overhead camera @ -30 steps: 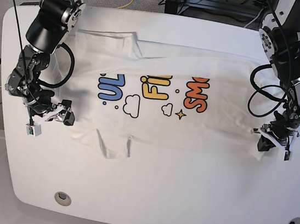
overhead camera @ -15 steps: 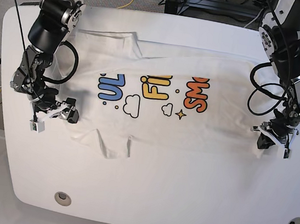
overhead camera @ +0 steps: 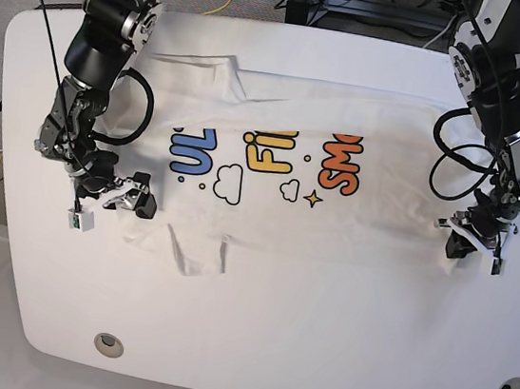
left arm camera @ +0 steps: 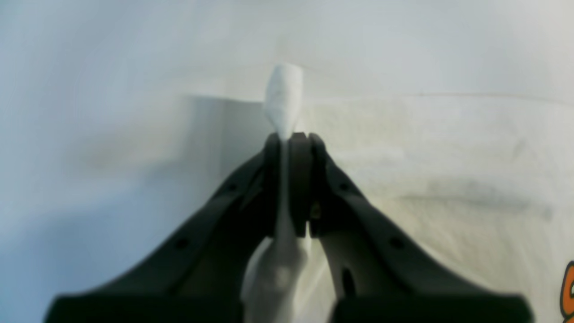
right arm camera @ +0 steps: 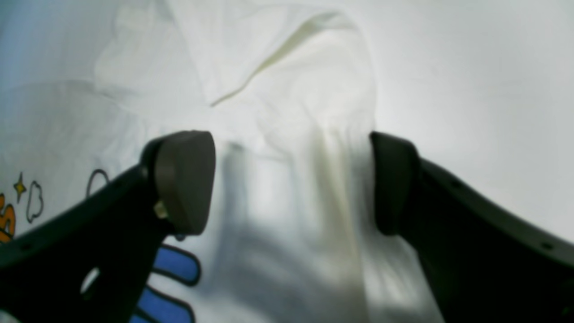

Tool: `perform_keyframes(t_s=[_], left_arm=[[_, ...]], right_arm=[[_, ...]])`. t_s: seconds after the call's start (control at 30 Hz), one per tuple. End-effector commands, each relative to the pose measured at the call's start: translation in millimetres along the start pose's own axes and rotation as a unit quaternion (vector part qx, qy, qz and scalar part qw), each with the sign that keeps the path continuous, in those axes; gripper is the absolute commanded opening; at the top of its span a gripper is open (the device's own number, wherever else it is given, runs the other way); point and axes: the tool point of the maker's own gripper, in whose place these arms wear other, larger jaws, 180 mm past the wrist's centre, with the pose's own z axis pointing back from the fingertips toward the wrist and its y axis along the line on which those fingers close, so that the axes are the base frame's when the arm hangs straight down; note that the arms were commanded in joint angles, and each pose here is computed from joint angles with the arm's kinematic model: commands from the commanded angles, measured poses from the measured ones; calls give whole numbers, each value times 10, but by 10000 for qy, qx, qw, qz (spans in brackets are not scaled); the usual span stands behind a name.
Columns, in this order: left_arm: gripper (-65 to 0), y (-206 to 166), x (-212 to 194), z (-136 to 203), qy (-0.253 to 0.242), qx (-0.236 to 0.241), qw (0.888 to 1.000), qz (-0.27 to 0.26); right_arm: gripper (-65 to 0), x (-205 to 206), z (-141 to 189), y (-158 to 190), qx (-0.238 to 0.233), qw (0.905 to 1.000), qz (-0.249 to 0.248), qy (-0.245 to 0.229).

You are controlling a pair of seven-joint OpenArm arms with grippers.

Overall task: Fold the T-shirt properly
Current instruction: 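Hold both side edges and adjust the grippers' grip on the shirt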

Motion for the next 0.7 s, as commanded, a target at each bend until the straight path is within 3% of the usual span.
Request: perform_keyframes(t_s=[0.0,0.23,0.53,0.67], left_arm=[[-623,42,311,24,-400,6,9992,-74],[-623,48,312,27,-407,14,9992,-63],[-623,52,316,29,-418,18,9991,-57],[-623,48,315,27,-415,14,9991,-63]], right_arm=[[-155,145,14,21,-1,9999,105,-98],[-194,131,-2,44,15,9999,106,-83],[-530,132,8,24,-8,9999,126,-67],[-545,123,8,22,-10,9999,123,-60]])
